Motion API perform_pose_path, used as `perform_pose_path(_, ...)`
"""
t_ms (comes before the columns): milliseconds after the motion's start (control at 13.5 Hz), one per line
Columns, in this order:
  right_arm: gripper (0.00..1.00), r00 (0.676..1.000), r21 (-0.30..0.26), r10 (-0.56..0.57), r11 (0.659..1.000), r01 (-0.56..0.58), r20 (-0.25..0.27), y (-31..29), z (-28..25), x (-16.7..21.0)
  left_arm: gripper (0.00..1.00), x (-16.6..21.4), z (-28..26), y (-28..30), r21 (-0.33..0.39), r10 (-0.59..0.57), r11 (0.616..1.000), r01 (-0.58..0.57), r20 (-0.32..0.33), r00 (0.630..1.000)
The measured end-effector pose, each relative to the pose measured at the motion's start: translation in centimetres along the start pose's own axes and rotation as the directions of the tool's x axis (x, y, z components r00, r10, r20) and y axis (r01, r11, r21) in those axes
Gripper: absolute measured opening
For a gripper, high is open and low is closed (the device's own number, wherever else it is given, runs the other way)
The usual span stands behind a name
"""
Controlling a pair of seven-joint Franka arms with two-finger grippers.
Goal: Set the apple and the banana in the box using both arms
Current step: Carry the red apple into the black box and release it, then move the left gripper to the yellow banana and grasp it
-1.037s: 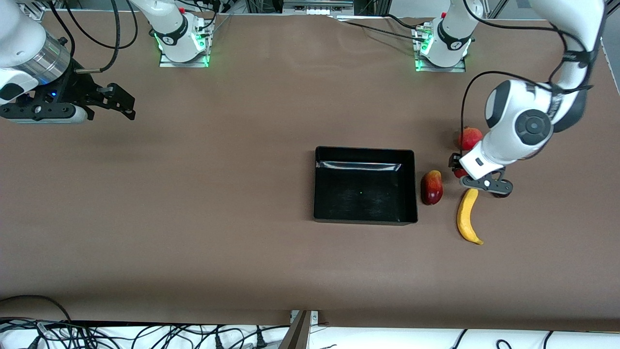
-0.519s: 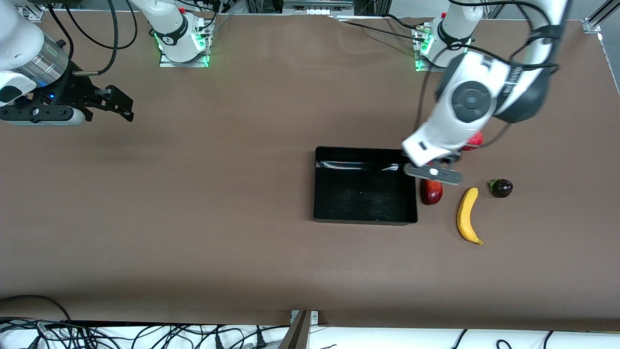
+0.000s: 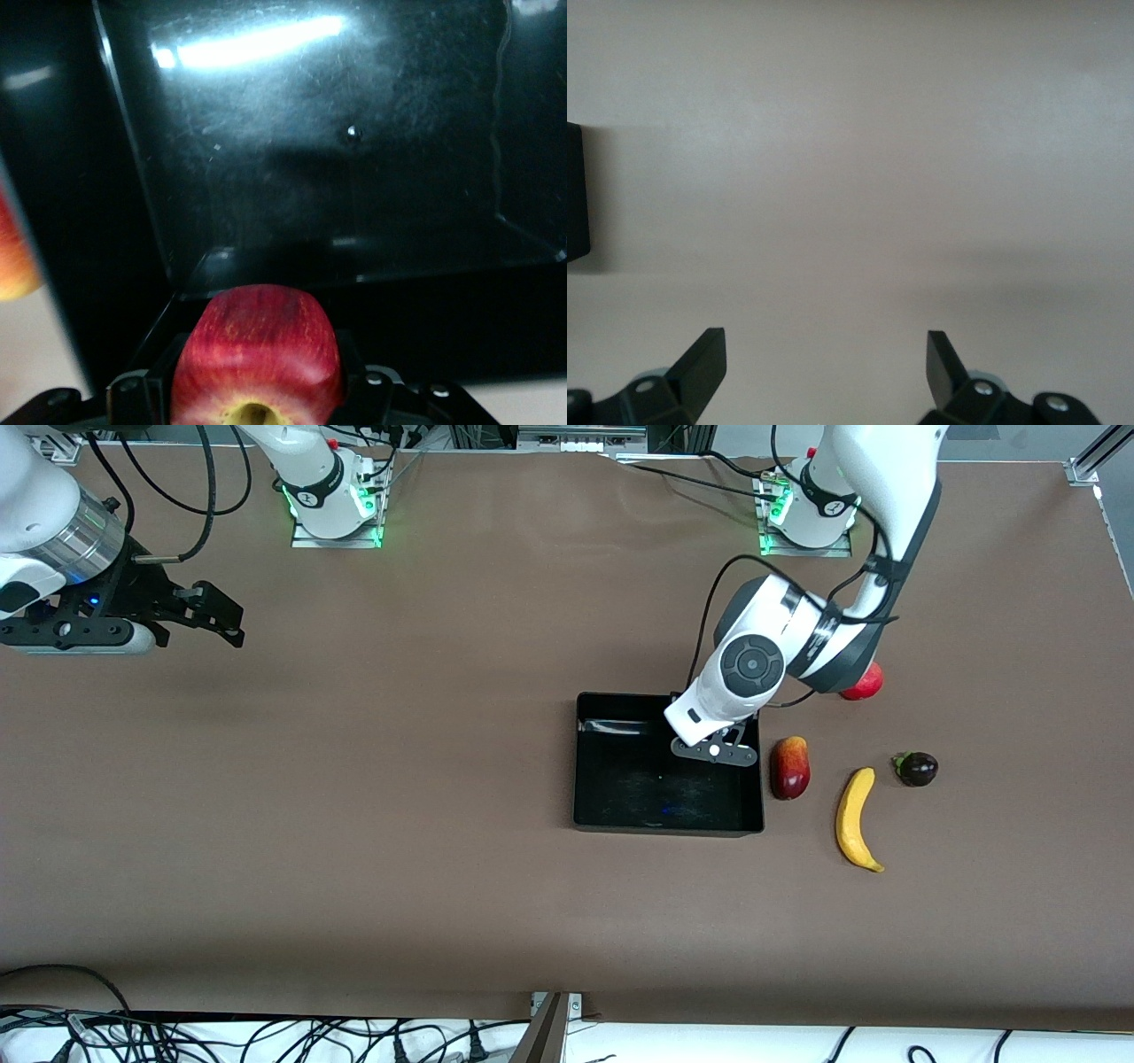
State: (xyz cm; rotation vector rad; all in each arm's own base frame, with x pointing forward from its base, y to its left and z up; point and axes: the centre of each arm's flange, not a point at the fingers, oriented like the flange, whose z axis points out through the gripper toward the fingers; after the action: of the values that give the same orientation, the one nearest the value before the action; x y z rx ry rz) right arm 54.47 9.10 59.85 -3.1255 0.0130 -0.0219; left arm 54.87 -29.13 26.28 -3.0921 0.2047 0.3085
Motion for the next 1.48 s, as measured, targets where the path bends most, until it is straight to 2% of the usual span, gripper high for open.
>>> perform_pose_path(370,1.00,1.000,0.000,0.000,1.000,0.000,0.000,0.0,0.0,0.0,0.68,0.9,5.0,-0.3,-0.011,-0.011,1.000,0.011,0.002,1.000)
perform_pose_path(444,1.00,1.000,0.000,0.000,1.000,0.000,0.000,0.0,0.0,0.0,0.73,1.0,5.5,-0.4,-0.010,-0.013,1.000,0.013,0.007,1.000)
perform_pose_path(667,1.00,1.000,0.000,0.002,1.000,-0.002,0.000,0.0,0.0,0.0,0.99,2.5,3.2,-2.5,-0.020,-0.045,0.999,0.045,-0.013,0.999)
perform_pose_path(741,1.00,1.000,0.000,0.003,1.000,-0.003,-0.001,0.0,0.0,0.0,0.99,3.3,0.9,-3.6,-0.019,-0.045,0.999,0.044,-0.015,0.999)
perform_pose_path(963,1.00,1.000,0.000,0.003,1.000,-0.003,-0.001,0.0,0.0,0.0,1.00,6.1,-8.3,-11.3,-0.023,-0.028,0.999,0.028,-0.025,0.999)
perform_pose_path(1111,1.00,1.000,0.000,0.004,1.000,-0.004,-0.001,0.0,-0.1,0.0,1.00,7.0,-10.8,-18.4,-0.037,-0.022,0.999,0.021,-0.034,0.999)
perform_pose_path(1259,1.00,1.000,0.000,0.006,1.000,-0.006,-0.001,0.0,0.0,0.0,1.00,7.9,-8.3,-25.0,-0.037,-0.015,0.999,0.014,-0.022,1.000)
perform_pose_path(1333,1.00,1.000,0.000,0.006,1.000,-0.006,-0.001,0.0,0.0,0.0,1.00,8.8,-6.4,-27.5,-0.027,-0.014,1.000,0.013,-0.044,0.999)
perform_pose_path(1481,1.00,1.000,0.000,0.006,1.000,-0.006,-0.001,0.0,0.0,0.1,1.00,10.1,-2.4,-29.4,-0.020,-0.010,1.000,0.009,-0.062,0.998)
